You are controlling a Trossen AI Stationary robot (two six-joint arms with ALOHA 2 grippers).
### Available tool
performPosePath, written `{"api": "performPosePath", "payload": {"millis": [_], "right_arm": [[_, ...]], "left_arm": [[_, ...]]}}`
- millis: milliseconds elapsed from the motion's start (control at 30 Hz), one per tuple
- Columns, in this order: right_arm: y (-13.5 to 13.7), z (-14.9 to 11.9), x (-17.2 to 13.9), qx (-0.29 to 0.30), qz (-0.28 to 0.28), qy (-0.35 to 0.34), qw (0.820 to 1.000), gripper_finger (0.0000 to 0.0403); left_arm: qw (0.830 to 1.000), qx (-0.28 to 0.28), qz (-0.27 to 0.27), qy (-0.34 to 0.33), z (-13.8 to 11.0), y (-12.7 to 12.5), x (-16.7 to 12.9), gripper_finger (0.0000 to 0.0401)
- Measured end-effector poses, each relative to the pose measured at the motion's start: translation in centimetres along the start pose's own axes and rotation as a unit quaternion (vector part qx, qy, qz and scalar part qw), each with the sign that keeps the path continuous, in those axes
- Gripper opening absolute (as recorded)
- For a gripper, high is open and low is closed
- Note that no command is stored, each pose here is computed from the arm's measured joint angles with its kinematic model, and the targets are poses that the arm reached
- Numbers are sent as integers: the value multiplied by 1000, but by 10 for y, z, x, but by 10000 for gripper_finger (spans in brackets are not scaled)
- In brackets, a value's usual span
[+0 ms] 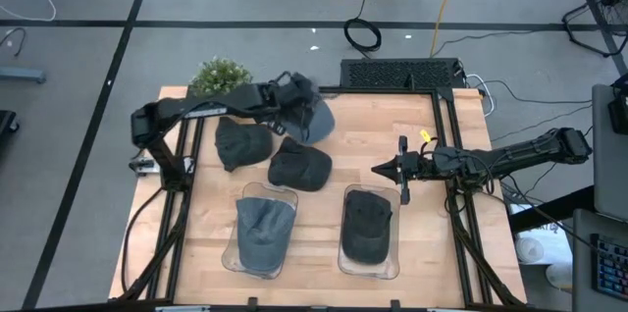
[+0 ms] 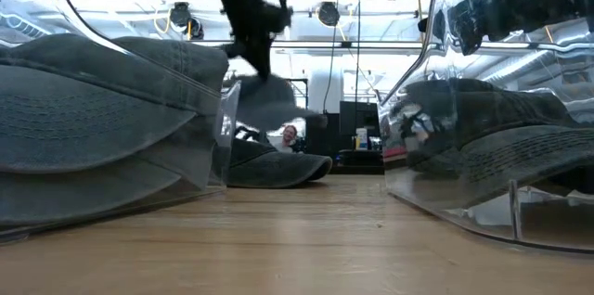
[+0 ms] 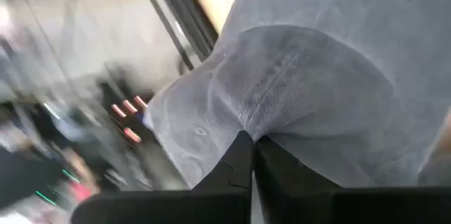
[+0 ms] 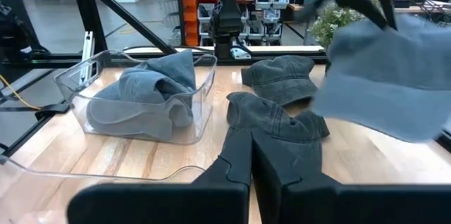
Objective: Pick & Place hat
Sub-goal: Put the gray cap into the left transparent bin
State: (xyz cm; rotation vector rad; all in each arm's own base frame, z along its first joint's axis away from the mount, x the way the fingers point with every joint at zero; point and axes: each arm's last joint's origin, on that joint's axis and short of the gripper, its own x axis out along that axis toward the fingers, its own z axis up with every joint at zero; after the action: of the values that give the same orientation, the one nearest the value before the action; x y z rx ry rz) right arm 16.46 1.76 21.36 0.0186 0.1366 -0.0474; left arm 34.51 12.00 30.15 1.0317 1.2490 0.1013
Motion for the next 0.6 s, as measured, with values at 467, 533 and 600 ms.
{"api": "performPosePath", "payload": {"millis": [467, 533, 600], "right_arm": [[-11, 2, 15, 98, -96, -48, 989, 35], [-20, 4, 18, 114, -99, -61, 987, 64], [-32, 3, 19, 146, -115, -59, 981, 97]], "left_arm": [[957, 224, 179, -51, 81, -32, -90, 3], [948, 241, 201, -56, 89, -34, -97, 4], [938, 261, 221, -54, 95, -37, -104, 4]]}}
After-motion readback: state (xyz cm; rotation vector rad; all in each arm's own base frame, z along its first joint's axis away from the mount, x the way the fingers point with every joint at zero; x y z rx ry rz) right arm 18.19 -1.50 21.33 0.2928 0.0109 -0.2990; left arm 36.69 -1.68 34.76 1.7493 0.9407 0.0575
